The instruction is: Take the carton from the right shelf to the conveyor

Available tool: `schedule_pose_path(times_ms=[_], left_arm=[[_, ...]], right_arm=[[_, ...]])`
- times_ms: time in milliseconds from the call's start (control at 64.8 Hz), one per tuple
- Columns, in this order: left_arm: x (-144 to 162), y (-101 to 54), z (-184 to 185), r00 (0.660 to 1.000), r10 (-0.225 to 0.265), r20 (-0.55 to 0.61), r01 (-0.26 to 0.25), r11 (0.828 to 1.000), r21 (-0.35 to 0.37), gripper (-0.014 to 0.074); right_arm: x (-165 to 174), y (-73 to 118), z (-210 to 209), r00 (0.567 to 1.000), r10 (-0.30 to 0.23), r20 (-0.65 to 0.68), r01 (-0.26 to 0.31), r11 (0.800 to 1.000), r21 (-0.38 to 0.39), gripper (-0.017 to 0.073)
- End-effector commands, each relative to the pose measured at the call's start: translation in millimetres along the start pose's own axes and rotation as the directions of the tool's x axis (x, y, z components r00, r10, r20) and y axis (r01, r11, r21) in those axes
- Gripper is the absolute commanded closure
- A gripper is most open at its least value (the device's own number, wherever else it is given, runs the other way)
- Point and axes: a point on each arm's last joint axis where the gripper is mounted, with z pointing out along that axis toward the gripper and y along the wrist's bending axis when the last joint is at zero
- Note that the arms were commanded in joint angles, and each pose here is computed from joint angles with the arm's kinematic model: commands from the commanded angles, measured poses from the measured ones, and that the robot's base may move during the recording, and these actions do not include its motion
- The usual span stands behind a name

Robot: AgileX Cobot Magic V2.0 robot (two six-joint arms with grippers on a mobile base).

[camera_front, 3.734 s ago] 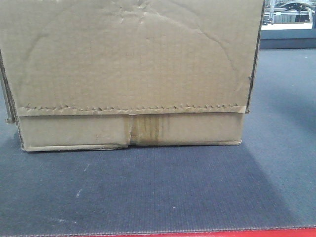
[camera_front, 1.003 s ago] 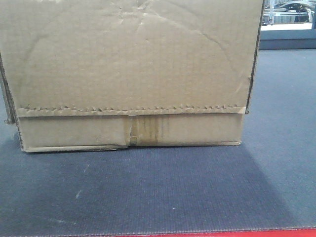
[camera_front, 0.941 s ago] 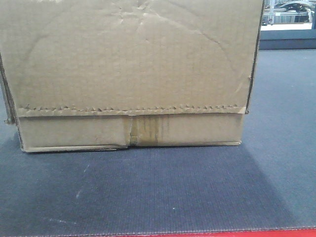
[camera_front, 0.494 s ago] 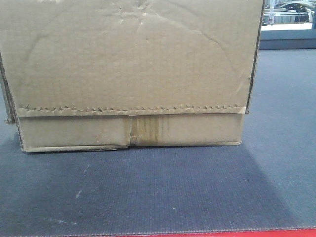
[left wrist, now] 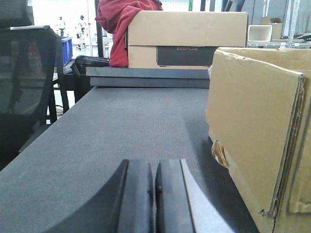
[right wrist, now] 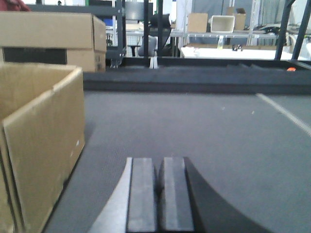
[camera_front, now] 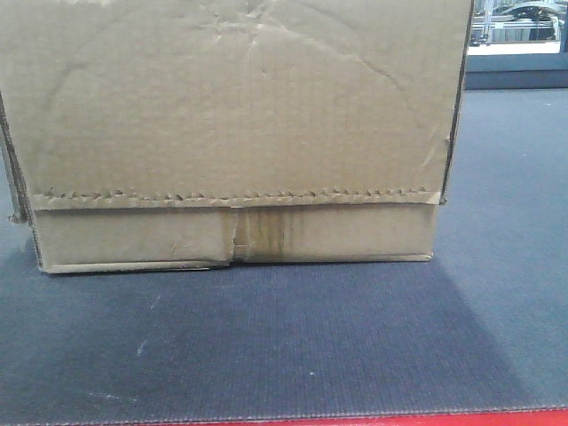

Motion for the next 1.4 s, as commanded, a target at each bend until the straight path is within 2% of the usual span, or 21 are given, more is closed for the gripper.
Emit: schedule_pose_path(times_ms=[0,170,231,339,1388], left_arm=[[-2.3,0.1,-0.5,1.000,-0.005,0.023,0.005,1.000,-0.001,0.0573],[-2.3,0.1,-0.5,1.000,-0.005,0.023,0.005,1.000,-0.001,0.0573],[-2.3,0.1,-0.5,1.000,-0.005,0.023,0.005,1.000,-0.001,0.0573],[-2.3,0.1,-0.5,1.000,-0.005,0.023,0.005,1.000,-0.001,0.0573],[-2.3,0.1,-0.5,1.000,-0.005,0.023,0.005,1.000,-0.001,0.0573]], right_arm=[[21.4,-0.4,-0.2,0.999,-0.009,0.038,0.009,1.000,0.005,0.0637],[55.6,-1.0,-0.4,0.998,-0.017,0.059,0.016,1.000,0.007,0.0637],[53.1,-1.1,-0.6,0.996,-0.017,0.087,0.016,1.000,0.008,0.0637],[58.5,-0.9,-0.3,1.000,-0.017,0.027,0.016,1.000,0.005,0.0637],[58.3,-0.9,-0.3,0.999,-0.017,0.030,0.016,1.000,0.006,0.0637]])
